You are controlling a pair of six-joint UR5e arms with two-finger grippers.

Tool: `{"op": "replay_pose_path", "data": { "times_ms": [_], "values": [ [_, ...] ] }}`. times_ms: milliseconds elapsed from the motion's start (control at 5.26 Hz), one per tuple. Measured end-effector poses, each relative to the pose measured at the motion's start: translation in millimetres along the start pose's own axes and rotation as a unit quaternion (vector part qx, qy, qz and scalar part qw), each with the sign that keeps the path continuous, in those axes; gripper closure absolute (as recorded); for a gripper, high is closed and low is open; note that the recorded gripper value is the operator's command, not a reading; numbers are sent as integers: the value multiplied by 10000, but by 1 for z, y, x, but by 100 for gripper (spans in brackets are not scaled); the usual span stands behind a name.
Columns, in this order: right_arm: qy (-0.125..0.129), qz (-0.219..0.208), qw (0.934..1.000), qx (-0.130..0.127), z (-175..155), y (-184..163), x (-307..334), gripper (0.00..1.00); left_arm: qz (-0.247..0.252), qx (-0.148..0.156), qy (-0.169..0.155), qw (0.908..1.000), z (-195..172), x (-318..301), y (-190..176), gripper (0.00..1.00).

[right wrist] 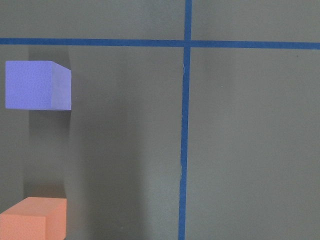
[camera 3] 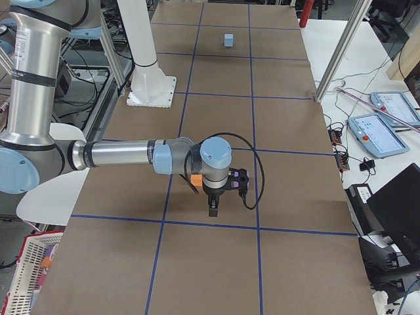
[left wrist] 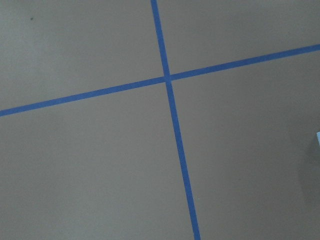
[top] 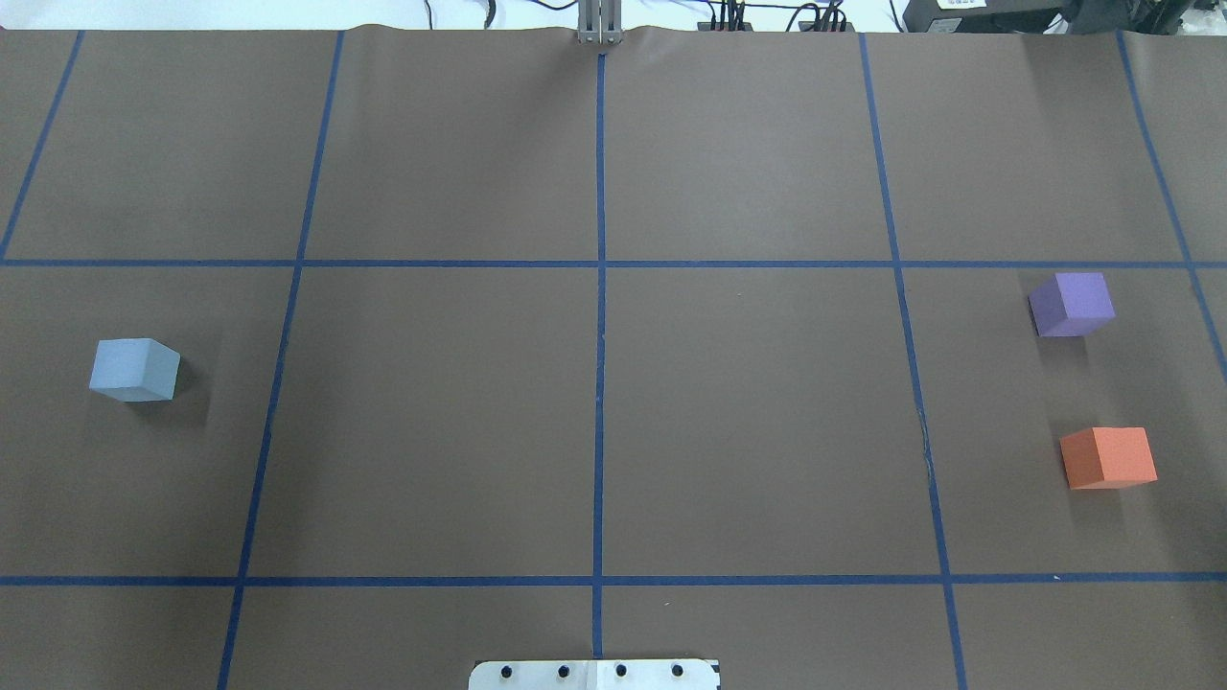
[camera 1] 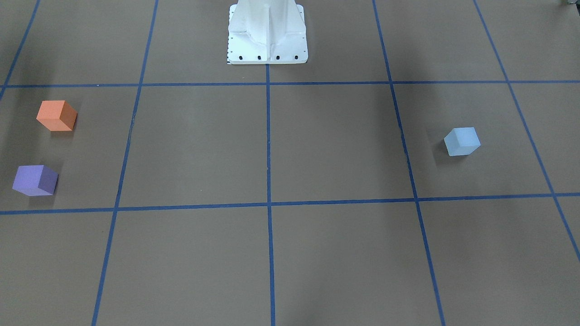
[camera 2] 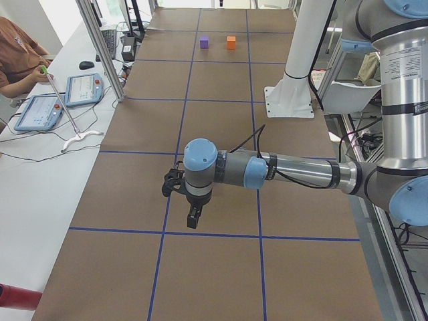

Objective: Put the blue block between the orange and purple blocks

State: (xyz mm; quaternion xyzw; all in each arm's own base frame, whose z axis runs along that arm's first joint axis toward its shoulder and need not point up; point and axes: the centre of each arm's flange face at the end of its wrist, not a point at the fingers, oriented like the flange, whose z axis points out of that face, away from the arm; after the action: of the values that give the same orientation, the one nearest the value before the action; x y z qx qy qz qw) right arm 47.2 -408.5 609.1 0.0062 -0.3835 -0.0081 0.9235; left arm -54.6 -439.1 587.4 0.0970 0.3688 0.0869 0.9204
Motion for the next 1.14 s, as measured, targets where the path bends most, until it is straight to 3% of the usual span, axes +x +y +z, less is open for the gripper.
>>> {"op": "replay_pose_path", "data": {
  "times_ms": [380, 570, 951, 1141],
  "values": [
    [-23, -51, 9999, 101, -8, -11, -9, 0, 426, 205, 238, 9986, -5, 39, -36, 0],
    [-55, -144, 9997, 201, -17, -25, -19, 0, 230, 106, 332, 9991, 8, 70, -57, 0],
    [-113, -159, 9996, 202, -15, -35, -22, 0, -988, -58, 453, 9941, 58, 157, -83, 0],
    [-185, -159, 9995, 197, -15, -36, -23, 0, -1381, -3, 352, 9898, 83, 189, -82, 0]
  ]
}}
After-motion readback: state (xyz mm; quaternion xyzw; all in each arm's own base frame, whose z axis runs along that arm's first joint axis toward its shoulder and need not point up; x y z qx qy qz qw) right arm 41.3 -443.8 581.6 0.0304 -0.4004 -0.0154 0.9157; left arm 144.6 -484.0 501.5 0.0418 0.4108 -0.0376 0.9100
